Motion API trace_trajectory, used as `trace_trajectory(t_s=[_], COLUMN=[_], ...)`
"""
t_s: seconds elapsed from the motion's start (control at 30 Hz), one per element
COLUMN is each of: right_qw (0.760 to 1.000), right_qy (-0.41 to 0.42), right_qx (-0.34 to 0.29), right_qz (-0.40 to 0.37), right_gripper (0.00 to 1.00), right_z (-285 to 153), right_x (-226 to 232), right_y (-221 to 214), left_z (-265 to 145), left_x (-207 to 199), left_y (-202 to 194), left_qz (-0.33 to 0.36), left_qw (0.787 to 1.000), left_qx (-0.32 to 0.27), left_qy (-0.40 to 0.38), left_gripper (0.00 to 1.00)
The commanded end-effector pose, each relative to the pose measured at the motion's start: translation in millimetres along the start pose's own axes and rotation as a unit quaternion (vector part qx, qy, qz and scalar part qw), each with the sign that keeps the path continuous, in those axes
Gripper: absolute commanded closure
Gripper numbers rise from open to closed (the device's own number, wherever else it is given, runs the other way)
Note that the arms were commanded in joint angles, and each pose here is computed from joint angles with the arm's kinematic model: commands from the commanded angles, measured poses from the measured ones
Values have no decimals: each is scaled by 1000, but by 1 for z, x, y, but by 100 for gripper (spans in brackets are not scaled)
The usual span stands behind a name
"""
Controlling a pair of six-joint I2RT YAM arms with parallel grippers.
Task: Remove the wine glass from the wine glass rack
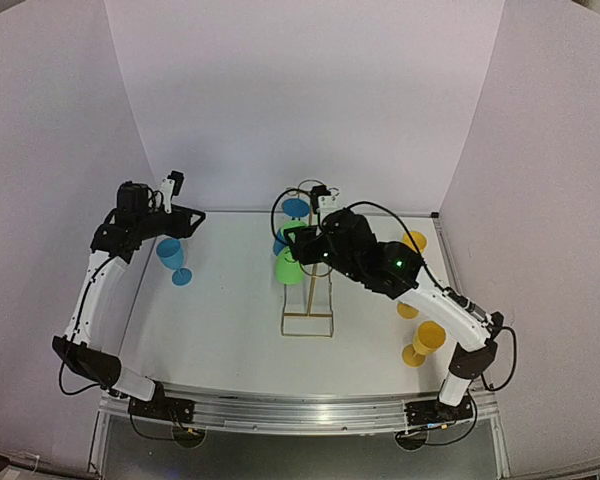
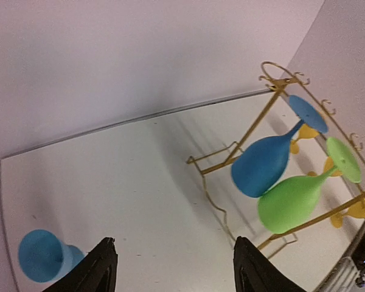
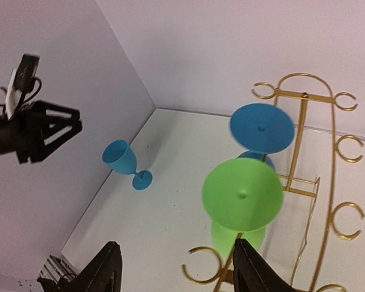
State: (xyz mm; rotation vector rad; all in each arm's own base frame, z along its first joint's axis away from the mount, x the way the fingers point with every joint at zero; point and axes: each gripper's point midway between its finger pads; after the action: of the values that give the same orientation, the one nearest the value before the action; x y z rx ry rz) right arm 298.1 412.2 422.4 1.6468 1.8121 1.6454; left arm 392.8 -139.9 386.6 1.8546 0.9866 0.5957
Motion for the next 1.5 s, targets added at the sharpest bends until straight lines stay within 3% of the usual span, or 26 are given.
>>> trace_trajectory(t_s=[0.0, 0.23, 0.53, 0.97, 1.23, 1.47], right_qw=[997, 994, 993, 989, 990, 989], right_qy=[-8, -40, -45, -52, -72, -68], right_qx=[-18, -23, -2, 34, 18, 37], right_qz=[70, 99, 109, 133, 118, 124], right_gripper=[44, 46, 52, 55, 52, 56], right_z=[-6, 19, 40, 68, 67, 76], right_x=[-28, -58, -64, -73, -82, -82], right_y=[31, 40, 27, 5, 9, -3], left_z=[-3, 30, 75, 97, 105, 107], left_x=[-36, -107, -170, -193, -200, -202], left_y=[31, 51, 52, 49, 39, 39], left_qz=[-117, -206, -264, -289, -296, -299], left_qw=[990, 962, 929, 915, 911, 909], left_qx=[-25, 12, 66, 84, 101, 103], left_qy=[-81, -179, -250, -268, -269, -271], left_gripper=[33, 23, 27, 40, 45, 52])
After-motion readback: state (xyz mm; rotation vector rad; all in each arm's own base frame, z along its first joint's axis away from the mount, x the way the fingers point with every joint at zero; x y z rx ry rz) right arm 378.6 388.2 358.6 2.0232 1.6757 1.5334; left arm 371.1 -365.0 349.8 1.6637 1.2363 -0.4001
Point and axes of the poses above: each gripper's point midway between its finger pads, its own z axis out along the fingers, its own x axis along the line the jaws close on, y = z × x, and after that the axes turned 11 degrees about z, right-handed
